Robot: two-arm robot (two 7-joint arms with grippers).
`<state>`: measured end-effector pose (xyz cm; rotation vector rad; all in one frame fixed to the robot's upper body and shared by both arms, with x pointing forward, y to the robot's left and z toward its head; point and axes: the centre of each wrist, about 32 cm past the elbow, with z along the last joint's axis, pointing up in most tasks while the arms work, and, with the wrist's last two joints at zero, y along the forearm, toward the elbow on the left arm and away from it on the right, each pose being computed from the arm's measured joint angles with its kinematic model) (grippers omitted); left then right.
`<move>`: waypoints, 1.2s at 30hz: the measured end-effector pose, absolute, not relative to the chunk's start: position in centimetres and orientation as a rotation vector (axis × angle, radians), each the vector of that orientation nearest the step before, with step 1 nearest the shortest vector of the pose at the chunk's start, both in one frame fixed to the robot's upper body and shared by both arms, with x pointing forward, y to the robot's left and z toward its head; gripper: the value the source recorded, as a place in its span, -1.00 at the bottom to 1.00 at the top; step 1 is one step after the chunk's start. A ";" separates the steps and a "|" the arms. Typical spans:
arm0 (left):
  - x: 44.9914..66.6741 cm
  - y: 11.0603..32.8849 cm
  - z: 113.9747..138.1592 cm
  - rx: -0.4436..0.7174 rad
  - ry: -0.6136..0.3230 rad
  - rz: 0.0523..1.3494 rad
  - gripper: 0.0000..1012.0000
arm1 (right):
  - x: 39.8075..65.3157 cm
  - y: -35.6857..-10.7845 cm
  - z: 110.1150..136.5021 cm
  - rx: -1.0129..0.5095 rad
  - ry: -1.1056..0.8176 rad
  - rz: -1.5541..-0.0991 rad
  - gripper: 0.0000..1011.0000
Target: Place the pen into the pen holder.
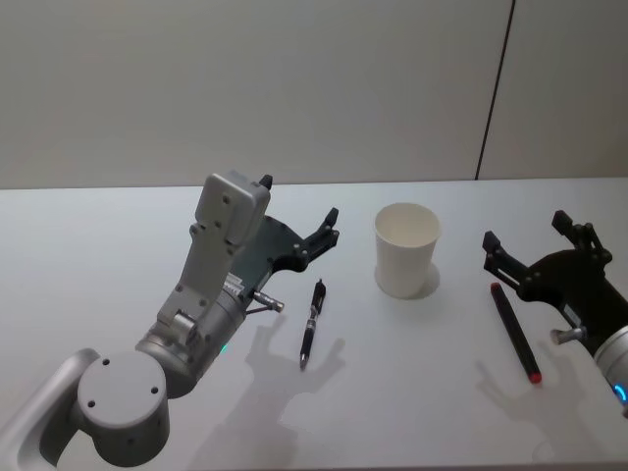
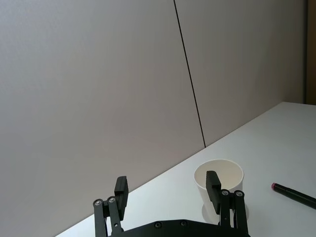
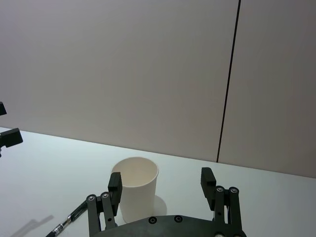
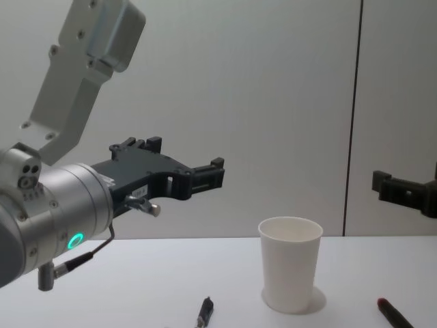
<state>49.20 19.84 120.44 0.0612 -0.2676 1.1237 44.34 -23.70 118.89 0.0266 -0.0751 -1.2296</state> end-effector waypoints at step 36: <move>49.2 19.8 120.4 0.061 -0.268 1.124 0.98 | 51.0 -23.6 117.4 -0.157 0.189 -1.384 0.98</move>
